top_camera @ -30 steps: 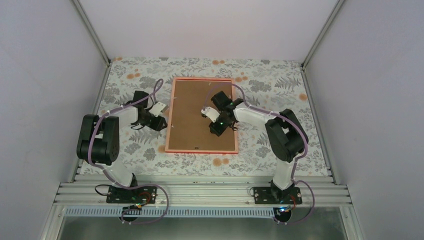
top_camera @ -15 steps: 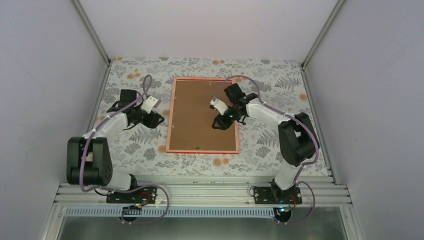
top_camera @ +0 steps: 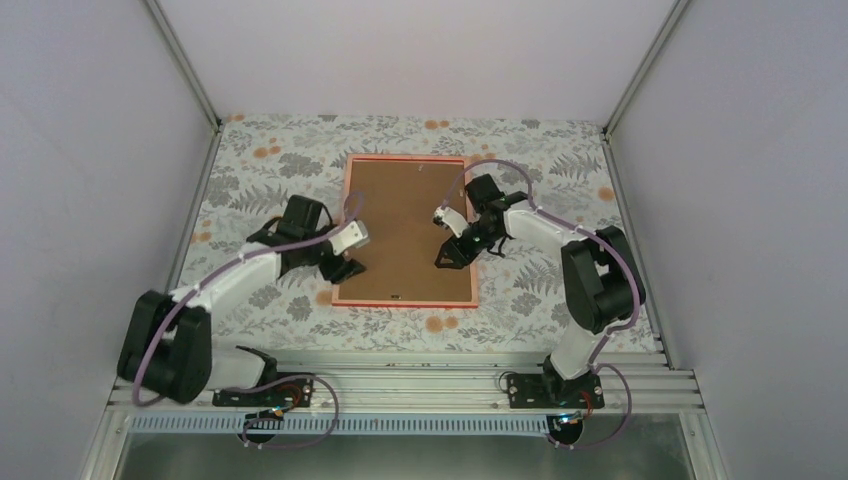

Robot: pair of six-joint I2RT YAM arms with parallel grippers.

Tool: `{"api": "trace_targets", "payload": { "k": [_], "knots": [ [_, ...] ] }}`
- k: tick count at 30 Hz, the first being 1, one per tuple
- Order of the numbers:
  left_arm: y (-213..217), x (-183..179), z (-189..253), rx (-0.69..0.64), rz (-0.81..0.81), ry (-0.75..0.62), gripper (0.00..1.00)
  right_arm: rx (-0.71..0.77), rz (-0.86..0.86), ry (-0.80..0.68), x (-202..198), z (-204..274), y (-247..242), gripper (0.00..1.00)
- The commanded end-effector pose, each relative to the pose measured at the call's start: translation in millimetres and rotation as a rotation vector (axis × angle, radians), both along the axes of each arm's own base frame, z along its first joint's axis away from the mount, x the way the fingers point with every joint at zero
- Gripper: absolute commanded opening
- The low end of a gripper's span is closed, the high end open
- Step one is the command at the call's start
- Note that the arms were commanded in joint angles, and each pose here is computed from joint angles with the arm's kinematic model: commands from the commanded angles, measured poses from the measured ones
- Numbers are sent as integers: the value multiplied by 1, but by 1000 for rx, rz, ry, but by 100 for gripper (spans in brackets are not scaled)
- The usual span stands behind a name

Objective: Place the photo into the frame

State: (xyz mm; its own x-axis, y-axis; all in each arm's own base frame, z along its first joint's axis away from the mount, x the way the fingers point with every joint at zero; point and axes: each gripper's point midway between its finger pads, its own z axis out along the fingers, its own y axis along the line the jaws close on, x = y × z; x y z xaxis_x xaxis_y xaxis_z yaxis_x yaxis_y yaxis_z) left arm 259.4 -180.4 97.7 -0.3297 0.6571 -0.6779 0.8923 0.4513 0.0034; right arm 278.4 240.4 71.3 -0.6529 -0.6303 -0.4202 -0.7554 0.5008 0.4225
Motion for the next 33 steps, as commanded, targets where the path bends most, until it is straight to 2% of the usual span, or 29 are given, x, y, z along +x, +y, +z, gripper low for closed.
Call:
{"api": "trace_targets", "payload": {
  "k": [1, 7, 12, 15, 23, 33],
  "knots": [
    [9, 72, 18, 15, 187, -44, 73, 32, -27, -27, 6, 9, -2, 41],
    [36, 158, 21, 53, 434, -33, 77, 37, -50, -37, 4, 11, -15, 42],
    [62, 209, 8, 88, 558, -25, 77, 57, -22, -57, -9, 17, -18, 44],
    [69, 227, -5, 116, 590, -13, 77, 59, -8, -59, -15, 16, -19, 46],
    [71, 251, -32, 159, 595, 20, 77, 52, -6, -69, -20, 16, -22, 48],
    [78, 243, -59, 219, 596, 74, 76, 46, -18, -69, -17, 16, -22, 48]
  ]
}}
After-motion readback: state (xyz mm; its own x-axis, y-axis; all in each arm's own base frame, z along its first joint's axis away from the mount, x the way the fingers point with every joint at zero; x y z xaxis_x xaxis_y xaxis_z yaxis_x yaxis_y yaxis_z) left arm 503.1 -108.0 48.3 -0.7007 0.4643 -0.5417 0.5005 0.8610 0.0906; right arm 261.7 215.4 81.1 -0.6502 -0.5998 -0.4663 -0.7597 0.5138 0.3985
